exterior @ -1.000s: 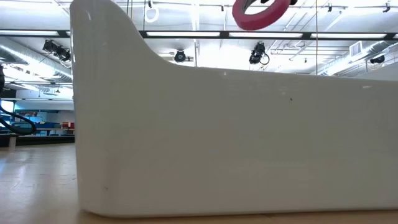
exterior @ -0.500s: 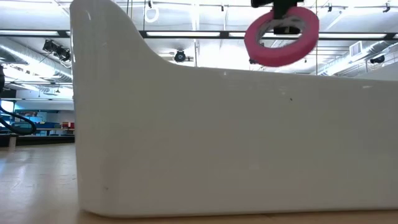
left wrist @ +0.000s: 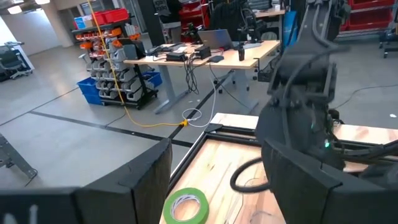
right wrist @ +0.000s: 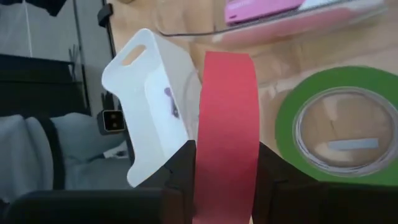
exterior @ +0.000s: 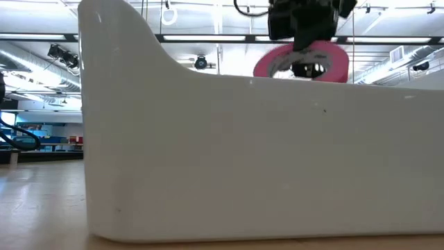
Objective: Pick and place Stapler, Stapler remover, tape
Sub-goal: Put the pink tape into the right transparent bin
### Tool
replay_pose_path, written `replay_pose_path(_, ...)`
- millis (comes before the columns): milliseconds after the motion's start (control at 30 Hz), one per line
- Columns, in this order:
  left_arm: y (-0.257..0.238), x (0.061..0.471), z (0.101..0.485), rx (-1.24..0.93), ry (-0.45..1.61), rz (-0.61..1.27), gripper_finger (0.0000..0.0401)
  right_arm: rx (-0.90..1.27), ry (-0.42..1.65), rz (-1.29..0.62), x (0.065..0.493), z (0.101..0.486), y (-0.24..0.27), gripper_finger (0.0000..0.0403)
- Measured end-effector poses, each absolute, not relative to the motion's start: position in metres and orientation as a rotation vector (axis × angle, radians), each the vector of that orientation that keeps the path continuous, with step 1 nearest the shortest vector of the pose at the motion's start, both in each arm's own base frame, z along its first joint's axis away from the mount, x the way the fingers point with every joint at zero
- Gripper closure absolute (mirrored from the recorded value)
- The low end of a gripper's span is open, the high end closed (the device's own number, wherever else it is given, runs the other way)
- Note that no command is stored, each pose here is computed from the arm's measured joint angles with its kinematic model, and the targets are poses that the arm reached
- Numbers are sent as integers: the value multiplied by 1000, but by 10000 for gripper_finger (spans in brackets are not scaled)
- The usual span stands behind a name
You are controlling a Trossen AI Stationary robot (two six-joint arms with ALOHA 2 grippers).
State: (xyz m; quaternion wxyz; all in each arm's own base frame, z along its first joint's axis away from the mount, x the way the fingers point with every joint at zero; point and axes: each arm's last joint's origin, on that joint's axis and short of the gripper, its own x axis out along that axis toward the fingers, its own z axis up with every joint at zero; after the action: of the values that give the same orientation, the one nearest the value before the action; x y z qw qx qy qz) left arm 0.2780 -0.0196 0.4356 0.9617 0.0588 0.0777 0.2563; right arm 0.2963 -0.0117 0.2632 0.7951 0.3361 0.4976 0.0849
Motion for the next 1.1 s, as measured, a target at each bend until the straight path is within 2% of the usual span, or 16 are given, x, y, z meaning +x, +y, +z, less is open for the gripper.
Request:
replay_pose_path(600,-20,278,435,119,158,519,149,785,1055,71,285,217,-33,313)
replay_pose_path(667,-20,278,435,120,160,519,149,778,1047,43,285,217,-35,289)
replay_pose_path(800,-20,278,435,121,162,518,149,757,1042,-5,286,217,-36,205)
replay_pose_path(900,-20,278,435,123,162,518,149,752,1041,-14,286,217,-36,159)
replay_pose_path(1000,-20,278,435,123,162,518,149,735,1041,-15,285,216,-37,135)
replay_pose_path(1100,-20,278,435,123,162,518,149,696,1044,-50,284,215,-38,128)
